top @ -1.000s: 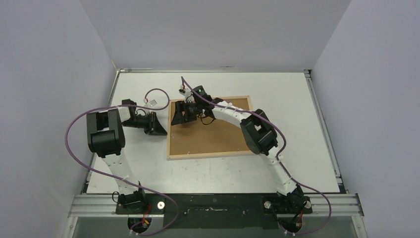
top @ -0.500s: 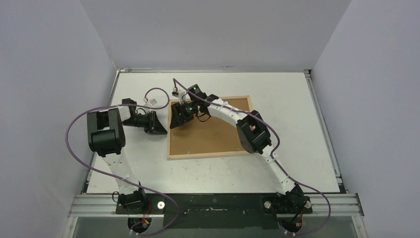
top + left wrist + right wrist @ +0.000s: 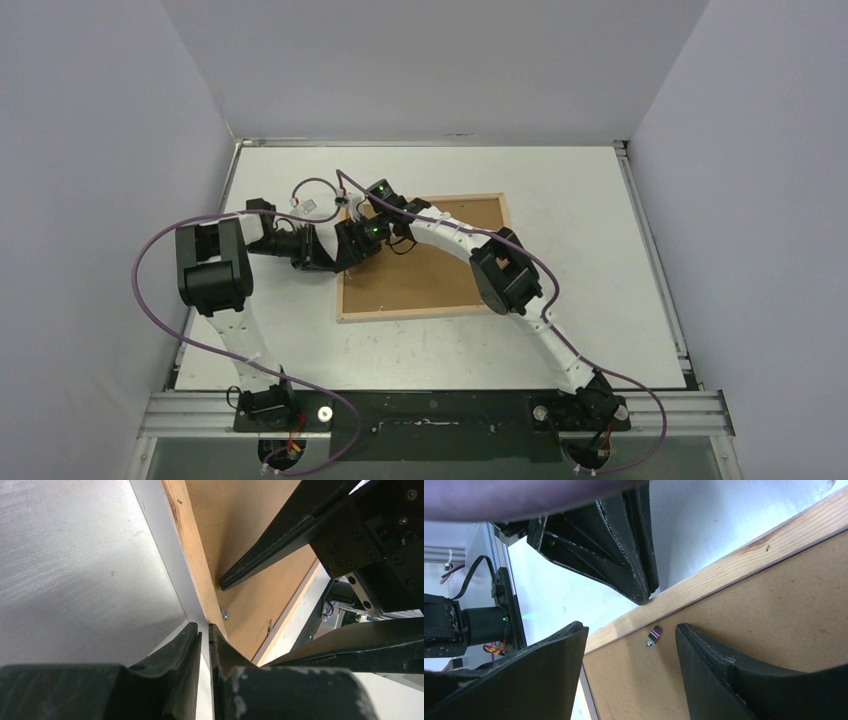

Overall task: Put the photo into the frame
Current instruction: Install the photo frame at the center of the board.

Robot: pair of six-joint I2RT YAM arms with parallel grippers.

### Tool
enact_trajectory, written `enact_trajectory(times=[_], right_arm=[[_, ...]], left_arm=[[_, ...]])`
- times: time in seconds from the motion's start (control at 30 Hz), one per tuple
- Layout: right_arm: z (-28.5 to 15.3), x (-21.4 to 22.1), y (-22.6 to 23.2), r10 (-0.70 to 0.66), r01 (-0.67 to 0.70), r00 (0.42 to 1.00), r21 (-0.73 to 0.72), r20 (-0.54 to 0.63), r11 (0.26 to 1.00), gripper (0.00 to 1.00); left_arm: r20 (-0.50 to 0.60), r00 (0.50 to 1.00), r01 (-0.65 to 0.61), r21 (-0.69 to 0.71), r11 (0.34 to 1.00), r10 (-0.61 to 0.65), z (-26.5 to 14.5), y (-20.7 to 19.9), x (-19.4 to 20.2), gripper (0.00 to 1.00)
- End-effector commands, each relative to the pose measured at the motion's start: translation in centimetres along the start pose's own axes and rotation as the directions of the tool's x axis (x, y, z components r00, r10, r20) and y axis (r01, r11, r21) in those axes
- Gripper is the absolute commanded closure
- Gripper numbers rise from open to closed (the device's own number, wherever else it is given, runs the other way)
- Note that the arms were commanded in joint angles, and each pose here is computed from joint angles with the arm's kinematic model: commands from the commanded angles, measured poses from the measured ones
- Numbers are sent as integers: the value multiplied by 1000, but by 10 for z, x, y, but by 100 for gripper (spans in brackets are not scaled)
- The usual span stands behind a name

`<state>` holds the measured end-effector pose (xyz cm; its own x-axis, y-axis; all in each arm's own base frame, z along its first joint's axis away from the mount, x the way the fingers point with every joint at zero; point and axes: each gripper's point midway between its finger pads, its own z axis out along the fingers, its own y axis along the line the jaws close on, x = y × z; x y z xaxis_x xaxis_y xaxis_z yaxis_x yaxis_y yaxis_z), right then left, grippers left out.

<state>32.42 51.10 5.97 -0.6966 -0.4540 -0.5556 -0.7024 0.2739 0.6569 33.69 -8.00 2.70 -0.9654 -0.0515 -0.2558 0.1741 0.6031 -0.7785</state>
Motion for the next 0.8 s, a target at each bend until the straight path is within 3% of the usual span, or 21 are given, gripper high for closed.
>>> enact_trajectory(times=[0.0,0.57,0.77], right_arm=[[7,-2,10,-35,35,999,-45,8,998,34],[13,18,19,-6,5,1000,-52,-22,999,36],[-2,4,16,12,-9,998,-49,65,999,33]], left_arm=[[22,999,-35,16,999,35,0,-2,-14,89],[29,1000,-13,27,1000,12,4,-2,-14,89],[43,998,42,80,996,-46,3,-3,-18,89]])
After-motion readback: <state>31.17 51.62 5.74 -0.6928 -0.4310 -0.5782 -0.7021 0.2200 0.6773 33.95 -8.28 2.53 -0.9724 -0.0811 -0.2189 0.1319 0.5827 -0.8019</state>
